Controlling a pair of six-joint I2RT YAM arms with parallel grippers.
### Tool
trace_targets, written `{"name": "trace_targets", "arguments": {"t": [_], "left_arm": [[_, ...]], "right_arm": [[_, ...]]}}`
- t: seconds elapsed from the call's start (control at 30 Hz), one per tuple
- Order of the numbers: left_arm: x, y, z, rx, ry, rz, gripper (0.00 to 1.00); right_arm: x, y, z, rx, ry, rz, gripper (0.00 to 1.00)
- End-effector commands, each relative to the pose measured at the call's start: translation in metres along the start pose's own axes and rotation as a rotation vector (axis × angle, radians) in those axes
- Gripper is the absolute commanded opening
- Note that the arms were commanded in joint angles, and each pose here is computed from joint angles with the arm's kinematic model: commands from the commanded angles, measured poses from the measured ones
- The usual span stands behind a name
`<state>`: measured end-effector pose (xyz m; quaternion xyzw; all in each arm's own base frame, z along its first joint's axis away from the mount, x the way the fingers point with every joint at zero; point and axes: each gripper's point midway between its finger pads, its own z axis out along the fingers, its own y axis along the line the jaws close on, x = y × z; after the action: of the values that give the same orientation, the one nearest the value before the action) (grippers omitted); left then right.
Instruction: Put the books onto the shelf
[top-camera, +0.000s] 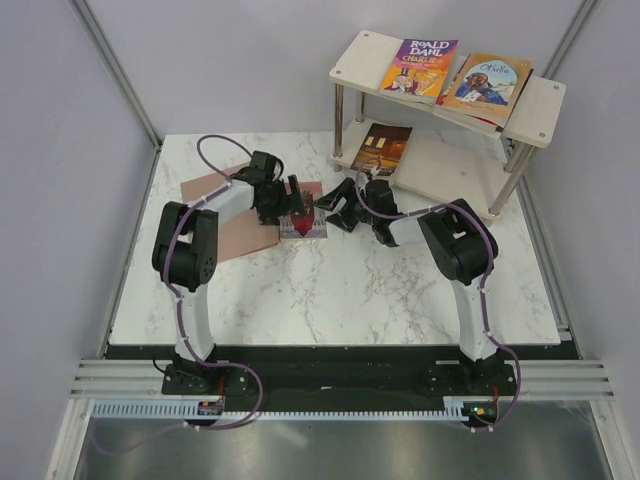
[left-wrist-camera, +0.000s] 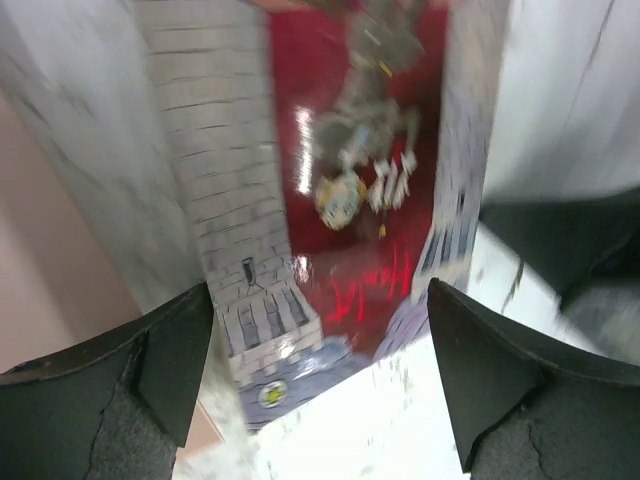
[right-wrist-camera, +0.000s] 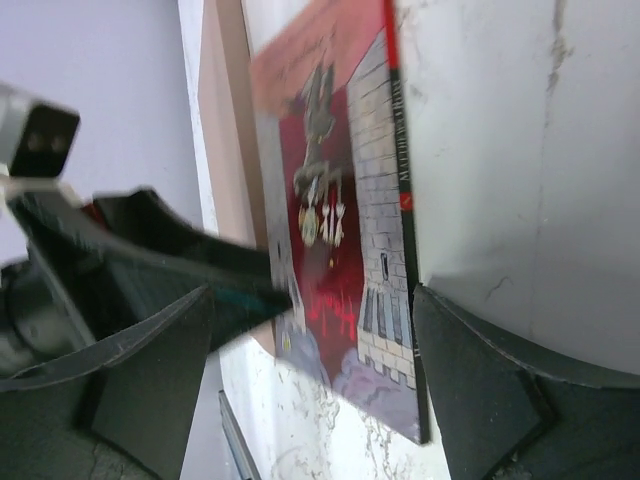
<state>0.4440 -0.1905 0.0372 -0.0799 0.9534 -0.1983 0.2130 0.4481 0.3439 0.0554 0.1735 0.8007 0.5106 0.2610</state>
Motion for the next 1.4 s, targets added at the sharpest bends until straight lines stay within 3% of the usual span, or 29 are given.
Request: {"name": "trace_targets", "arguments": {"t": [0.0,0.23,0.43,0.6,0.63,0.77,1.0,1.27,1.37], "left_arm": [[0.101,-0.087,-0.017,0.224,0.221,0.066,0.90],[0.210,-0.150,-0.043,0.344,0.340,0.176,0.89],[0.238,-0.148,-0.086,0.410,0.307,0.187,0.89],[0.210,-0.129,-0.133,0.396,0.088,0.269,0.96],[0.192,-0.128,-0.148,0.392,-0.003,0.279,0.97],[0.149,-0.113,-0.160,0.312,-0.128,0.309,1.00],[0.080,-0.072,-0.117,0.216,-0.080,0.200,1.00],[0.017,-0.070,-0.074,0.169,-0.087,0.196,1.00],[0.011,-0.067,-0.048,0.158,-0.052,0.191,1.00]], "right_arm": [[0.020,0.035,-0.007,-0.076,0.061,-0.076,0.87],[0.012,0.048,-0.031,0.035,0.082,-0.266,0.88],[-0.009,0.053,-0.074,0.114,0.008,-0.370,0.91],[-0.022,0.046,-0.123,0.197,-0.071,-0.397,0.93],[-0.024,0.043,-0.130,0.206,-0.084,-0.385,0.95],[-0.014,0.028,-0.158,0.214,-0.110,-0.301,0.98],[0.018,0.000,-0.165,0.139,-0.081,-0.060,0.98],[0.034,-0.004,-0.162,0.006,-0.102,0.154,0.96],[0.042,-0.008,-0.154,-0.001,-0.086,0.216,0.94]]}}
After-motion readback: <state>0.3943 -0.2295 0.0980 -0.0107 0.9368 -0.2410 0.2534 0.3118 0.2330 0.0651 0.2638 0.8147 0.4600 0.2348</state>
